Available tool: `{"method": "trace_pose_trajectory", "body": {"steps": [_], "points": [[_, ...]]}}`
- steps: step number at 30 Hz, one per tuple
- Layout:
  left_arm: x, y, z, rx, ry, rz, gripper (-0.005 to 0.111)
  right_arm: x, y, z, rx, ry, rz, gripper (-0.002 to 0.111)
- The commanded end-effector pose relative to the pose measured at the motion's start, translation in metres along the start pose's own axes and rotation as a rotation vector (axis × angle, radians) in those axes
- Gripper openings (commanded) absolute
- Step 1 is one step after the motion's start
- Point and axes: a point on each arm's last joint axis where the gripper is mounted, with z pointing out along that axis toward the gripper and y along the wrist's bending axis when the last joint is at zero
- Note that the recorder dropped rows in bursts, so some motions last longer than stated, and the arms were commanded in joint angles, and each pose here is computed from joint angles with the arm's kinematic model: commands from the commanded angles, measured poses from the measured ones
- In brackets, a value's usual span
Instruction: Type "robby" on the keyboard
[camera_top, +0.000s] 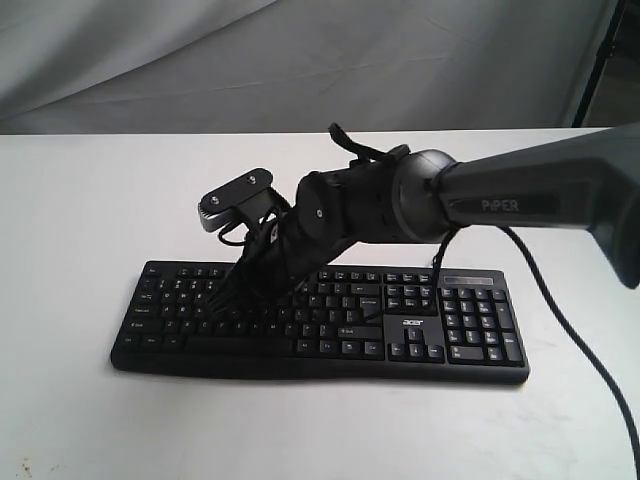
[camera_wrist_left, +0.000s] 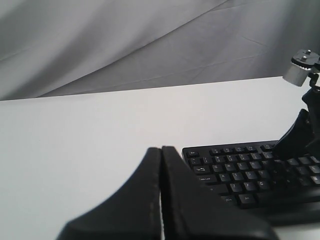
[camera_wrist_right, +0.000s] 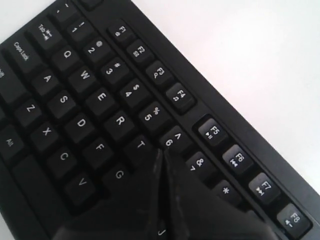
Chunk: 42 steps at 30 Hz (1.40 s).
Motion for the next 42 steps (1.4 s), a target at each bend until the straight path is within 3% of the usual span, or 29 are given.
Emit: {"method": "trace_pose_trajectory", "body": {"steps": [1, 5, 11, 19, 25, 33, 37, 42], "points": [[0.001, 0.0, 0.0, 0.005, -0.007, 0.003, 0.0, 0.002, -0.001, 0.008, 0.007, -0.006, -0.011, 0.0], [0.001, 0.0, 0.0, 0.005, -0.007, 0.003, 0.0, -0.009, 0.002, -0.013, 0.006, -0.038, -0.024, 0.0], [0.001, 0.0, 0.0, 0.005, -0.007, 0.003, 0.0, -0.017, 0.006, -0.104, 0.063, -0.203, -0.038, 0.0], [0.001, 0.0, 0.0, 0.005, -0.007, 0.003, 0.0, 0.081, 0.015, -0.206, 0.093, -0.338, -0.022, 0.0], [0.001, 0.0, 0.0, 0.005, -0.007, 0.003, 0.0, 0.127, 0.016, -0.221, 0.103, -0.458, 0.023, 0.0], [0.001, 0.0, 0.0, 0.005, -0.007, 0.003, 0.0, 0.134, 0.014, -0.221, 0.102, -0.46, 0.073, 0.0], [0.001, 0.0, 0.0, 0.005, -0.007, 0.003, 0.0, 0.142, 0.013, -0.241, 0.111, -0.529, 0.079, 0.0], [0.001, 0.0, 0.0, 0.005, -0.007, 0.003, 0.0, 0.185, 0.0, -0.263, 0.196, -0.624, 0.147, 0.0]]}}
